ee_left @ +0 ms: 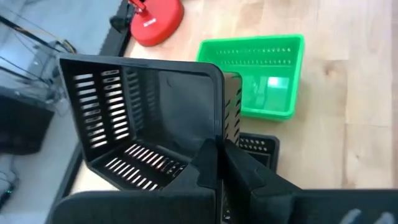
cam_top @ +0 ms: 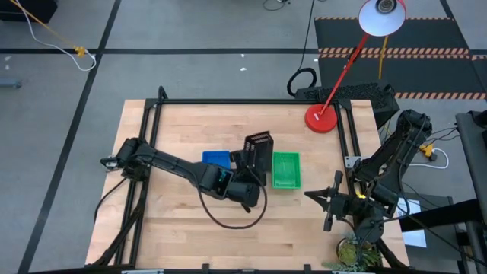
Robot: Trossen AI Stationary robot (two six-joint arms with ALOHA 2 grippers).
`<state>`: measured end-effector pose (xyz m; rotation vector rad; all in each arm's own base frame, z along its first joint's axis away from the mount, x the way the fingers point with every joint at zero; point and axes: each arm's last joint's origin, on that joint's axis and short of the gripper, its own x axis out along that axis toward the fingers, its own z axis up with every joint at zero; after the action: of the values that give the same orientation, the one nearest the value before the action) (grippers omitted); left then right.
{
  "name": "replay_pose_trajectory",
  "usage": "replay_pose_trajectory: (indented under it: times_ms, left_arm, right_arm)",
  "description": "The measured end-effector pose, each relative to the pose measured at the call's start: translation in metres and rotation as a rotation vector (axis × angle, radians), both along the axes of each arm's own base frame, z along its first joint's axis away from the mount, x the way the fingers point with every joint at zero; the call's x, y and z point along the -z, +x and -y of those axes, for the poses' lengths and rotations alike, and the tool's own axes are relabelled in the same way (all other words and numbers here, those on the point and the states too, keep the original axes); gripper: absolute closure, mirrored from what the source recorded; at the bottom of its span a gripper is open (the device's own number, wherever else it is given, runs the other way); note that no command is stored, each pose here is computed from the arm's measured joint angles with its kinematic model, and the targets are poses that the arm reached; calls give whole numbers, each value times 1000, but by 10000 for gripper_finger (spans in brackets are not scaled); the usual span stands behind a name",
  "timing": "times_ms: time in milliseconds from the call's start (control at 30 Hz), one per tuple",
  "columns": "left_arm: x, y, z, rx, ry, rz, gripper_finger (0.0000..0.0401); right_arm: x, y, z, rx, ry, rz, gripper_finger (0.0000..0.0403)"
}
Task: Stack baskets by color
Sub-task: Stack the black bin on top of stacked black bins
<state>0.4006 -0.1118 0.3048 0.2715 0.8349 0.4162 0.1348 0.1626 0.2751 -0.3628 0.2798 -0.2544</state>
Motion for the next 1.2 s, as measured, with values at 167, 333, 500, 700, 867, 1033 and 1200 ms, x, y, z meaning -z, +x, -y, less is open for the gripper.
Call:
replay_pose_trajectory:
  times_ms: [167,333,500,700,867,1033,1200]
  left_arm:
    - [9,1,7,20,-38,-33,394]
    - [27,5,13,41,-37,-106,396]
    - [41,5,9,31,-9,-200,395]
    - [48,5,9,25,-7,-239,392]
    - [48,5,9,12,-22,-228,389]
    - [51,7,10,9,-31,-228,396]
    - [62,11,9,9,-12,-259,385]
  right_arm:
    - [0,0,0,0,2,1,403]
    - [0,0,0,1,4,2,403]
    - [0,0,0,0,5,2,403]
    - [0,0,0,1,2,1,403]
    - [0,0,0,1,4,2,403]
    - [0,0,0,0,5,1,403]
    - [0,0,0,-1,10,3,403]
